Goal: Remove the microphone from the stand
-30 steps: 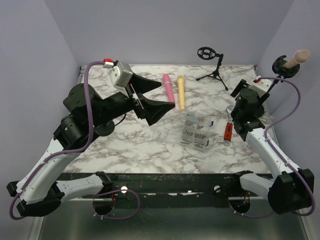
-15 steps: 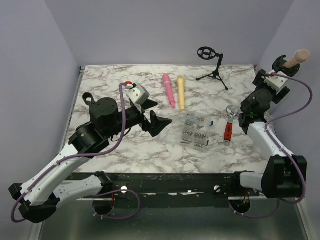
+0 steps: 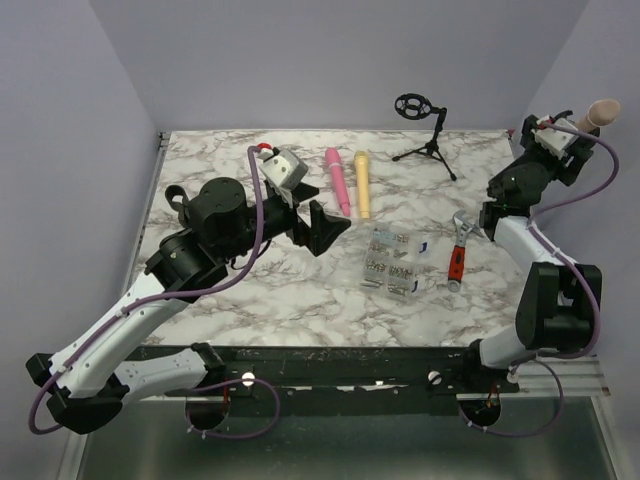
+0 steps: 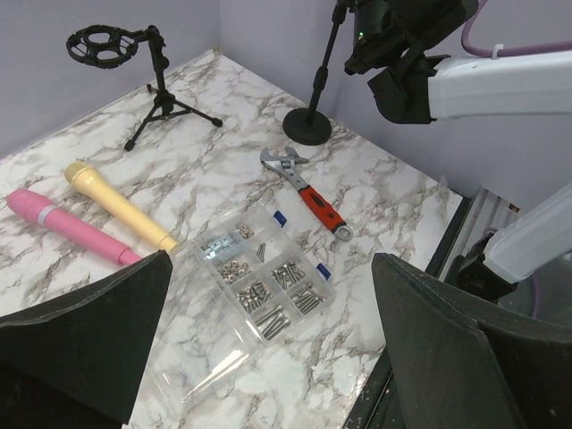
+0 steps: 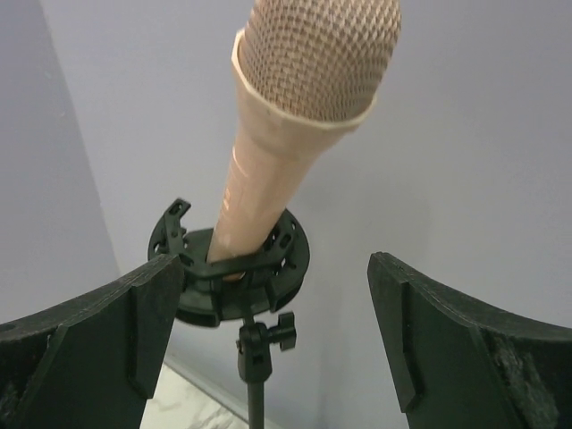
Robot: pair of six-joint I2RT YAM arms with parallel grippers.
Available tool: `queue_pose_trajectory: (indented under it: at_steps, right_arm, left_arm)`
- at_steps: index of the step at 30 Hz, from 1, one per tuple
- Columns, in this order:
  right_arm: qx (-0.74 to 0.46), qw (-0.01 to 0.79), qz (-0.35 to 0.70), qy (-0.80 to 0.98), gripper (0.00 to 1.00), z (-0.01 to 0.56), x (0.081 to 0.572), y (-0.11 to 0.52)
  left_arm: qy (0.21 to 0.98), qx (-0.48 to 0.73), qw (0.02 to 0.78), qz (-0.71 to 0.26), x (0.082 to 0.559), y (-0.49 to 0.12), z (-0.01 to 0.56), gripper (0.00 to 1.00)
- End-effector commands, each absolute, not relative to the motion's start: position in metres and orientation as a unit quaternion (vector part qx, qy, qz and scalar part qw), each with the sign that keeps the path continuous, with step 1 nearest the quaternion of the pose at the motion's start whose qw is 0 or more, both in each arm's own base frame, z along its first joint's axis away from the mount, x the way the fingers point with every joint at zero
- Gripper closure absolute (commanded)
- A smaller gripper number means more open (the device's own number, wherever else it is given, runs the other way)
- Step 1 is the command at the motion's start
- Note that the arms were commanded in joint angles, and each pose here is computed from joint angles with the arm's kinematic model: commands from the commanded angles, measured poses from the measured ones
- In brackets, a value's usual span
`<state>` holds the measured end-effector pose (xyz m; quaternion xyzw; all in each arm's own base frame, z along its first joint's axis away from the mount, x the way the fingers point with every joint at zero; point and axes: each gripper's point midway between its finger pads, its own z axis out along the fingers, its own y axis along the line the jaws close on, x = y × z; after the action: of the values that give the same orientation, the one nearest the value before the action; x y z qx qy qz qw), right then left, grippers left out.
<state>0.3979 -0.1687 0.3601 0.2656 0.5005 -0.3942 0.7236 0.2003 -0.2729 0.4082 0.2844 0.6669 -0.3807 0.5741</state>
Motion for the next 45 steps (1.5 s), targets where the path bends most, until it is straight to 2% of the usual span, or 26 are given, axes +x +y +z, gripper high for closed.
queue_pose_trajectory:
  at_steps: [1,21,25,28,35,37,45]
  right_arm:
    - [0.261,0.740,-0.422,0.454,0.07,0.394,0.398,-0.178]
    - [0.239,0.729,-0.466,0.440,0.05,0.426,0.428,-0.188]
    - [0.240,0.733,-0.463,0.437,0.05,0.430,0.428,-0.187]
    - [0.241,0.733,-0.464,0.435,0.00,0.432,0.426,-0.188]
    - [0.241,0.743,-0.455,0.427,0.01,0.440,0.426,-0.187]
    - [0.239,0.746,-0.455,0.424,0.06,0.444,0.425,-0.186]
    - [0.226,0.754,-0.445,0.427,0.36,0.445,0.429,-0.182]
  left_arm:
    - [0.669,0.275,0.572,-0.386,0.204,-0.277,0.419,0.01]
    - [0.674,0.285,0.572,-0.370,0.207,-0.276,0.419,0.01]
    - [0.674,0.285,0.573,-0.369,0.206,-0.274,0.419,0.01]
    - [0.675,0.285,0.572,-0.369,0.205,-0.273,0.418,0.01]
    - [0.675,0.283,0.570,-0.372,0.204,-0.273,0.418,0.01]
    - [0.676,0.283,0.569,-0.374,0.203,-0.273,0.417,0.02]
    - [0.679,0.279,0.566,-0.376,0.202,-0.271,0.414,0.01]
